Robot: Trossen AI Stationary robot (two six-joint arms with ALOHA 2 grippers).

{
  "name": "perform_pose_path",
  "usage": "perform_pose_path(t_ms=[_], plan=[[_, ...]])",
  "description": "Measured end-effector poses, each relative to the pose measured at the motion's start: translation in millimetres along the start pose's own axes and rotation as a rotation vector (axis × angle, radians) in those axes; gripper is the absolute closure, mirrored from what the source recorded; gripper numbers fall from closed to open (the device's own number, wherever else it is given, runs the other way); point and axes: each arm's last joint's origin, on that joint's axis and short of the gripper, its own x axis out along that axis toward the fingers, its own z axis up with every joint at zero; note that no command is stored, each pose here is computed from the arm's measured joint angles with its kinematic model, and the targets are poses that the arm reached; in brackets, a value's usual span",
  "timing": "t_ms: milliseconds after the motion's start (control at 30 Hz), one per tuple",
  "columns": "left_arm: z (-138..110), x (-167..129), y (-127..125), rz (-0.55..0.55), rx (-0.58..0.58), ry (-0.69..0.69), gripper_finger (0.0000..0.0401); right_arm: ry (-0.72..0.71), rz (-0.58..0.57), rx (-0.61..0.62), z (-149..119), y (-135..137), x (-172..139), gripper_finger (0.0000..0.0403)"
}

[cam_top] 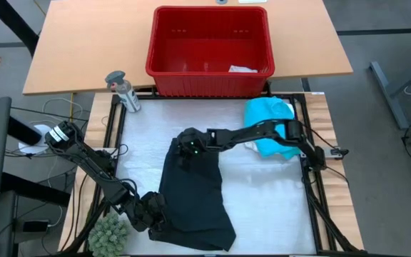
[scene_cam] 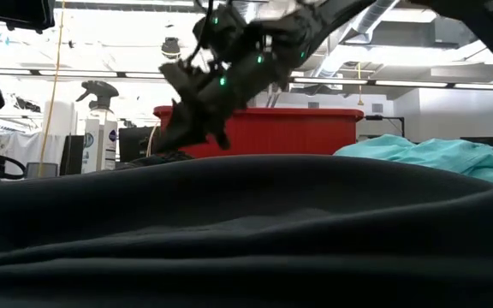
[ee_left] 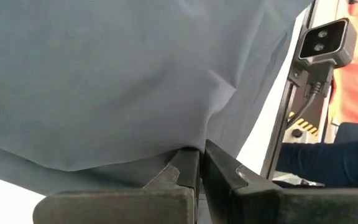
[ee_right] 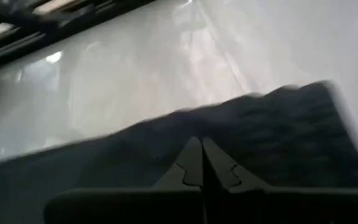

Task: Fold Laundry from Bin
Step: Fold the black shorts

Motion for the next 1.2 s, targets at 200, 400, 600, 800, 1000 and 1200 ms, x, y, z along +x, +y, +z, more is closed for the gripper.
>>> perform_pose_path(t_ms=[200, 400, 600, 800, 1000, 1200], plan=[[-2, 0, -1, -0.024, -0.038, 0.06, 0.0401, 0.039, -0.044, 0.098, -15, -37, 23, 0.0387], [-6, -2, -6, -0.101, -0.117, 0.257, 0.0401, 0.038, -0.037, 0.109, -16, -46, 29, 0.0387], [-11, -3, -7, -0.101, -0.247, 0.395, 0.0401, 0.058, -0.043, 0.084, -17, -49, 29, 0.0387], [-12, -14, -13, -0.147, -0.312, 0.484, 0.0401, 0.086, -0.054, 0.073, -20, -50, 29, 0.0387], [-14, -29, -12, -0.107, -0.352, 0.35, 0.0401, 0.087, -0.06, 0.068, -19, -52, 28, 0.0387], [-6, -46, -9, -0.046, -0.174, -0.153, 0.0401, 0.086, -0.062, 0.07, -16, -53, 24, 0.0377]])
